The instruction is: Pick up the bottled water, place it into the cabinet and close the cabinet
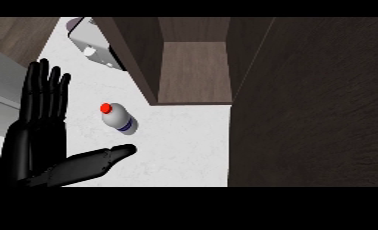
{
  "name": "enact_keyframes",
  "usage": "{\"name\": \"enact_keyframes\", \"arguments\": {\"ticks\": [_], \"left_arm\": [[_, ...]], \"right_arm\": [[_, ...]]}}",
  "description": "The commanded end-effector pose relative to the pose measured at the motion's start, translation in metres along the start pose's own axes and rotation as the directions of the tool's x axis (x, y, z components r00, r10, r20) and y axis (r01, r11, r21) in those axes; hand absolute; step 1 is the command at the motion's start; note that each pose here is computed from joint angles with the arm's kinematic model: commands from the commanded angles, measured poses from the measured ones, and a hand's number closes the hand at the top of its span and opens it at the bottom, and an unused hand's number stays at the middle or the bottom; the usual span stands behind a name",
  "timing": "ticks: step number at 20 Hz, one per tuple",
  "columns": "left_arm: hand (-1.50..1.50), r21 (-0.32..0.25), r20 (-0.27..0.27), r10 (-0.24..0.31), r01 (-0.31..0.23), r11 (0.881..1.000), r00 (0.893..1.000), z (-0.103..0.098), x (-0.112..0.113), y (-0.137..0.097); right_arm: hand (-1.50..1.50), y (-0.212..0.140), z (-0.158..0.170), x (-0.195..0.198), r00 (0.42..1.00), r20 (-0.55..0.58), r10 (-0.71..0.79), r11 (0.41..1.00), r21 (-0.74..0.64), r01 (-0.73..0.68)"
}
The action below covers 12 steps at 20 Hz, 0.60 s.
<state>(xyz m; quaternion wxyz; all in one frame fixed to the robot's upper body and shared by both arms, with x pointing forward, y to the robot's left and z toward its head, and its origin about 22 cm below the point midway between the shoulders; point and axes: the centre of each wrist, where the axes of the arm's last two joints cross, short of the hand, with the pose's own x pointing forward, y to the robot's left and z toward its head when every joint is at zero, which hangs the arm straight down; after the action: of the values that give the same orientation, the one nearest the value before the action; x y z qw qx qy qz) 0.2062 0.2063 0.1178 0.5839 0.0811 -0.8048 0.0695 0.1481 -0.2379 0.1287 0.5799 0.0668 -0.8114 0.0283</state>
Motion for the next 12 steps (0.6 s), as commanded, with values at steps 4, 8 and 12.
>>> {"name": "enact_keyframes", "arguments": {"ticks": [4, 8, 12], "left_arm": [[-1.5, 0.038, -0.07, 0.003, 0.0, 0.999, 0.998, 0.022, 0.021, -0.011], [-1.5, 0.067, -0.081, -0.02, 0.026, 0.997, 0.997, 0.038, 0.021, -0.016], [-1.5, 0.067, -0.101, -0.047, 0.054, 0.996, 0.994, 0.045, 0.002, -0.028]], "right_arm": [[-1.5, 0.013, 0.041, 0.022, 0.998, -0.051, -0.04, 0.999, -0.006, 0.04], [-1.5, 0.016, 0.043, 0.023, 0.998, -0.055, -0.022, 0.999, 0.026, 0.023], [-1.5, 0.023, 0.042, 0.04, 0.998, -0.056, -0.033, 0.999, 0.02, 0.035]]}}
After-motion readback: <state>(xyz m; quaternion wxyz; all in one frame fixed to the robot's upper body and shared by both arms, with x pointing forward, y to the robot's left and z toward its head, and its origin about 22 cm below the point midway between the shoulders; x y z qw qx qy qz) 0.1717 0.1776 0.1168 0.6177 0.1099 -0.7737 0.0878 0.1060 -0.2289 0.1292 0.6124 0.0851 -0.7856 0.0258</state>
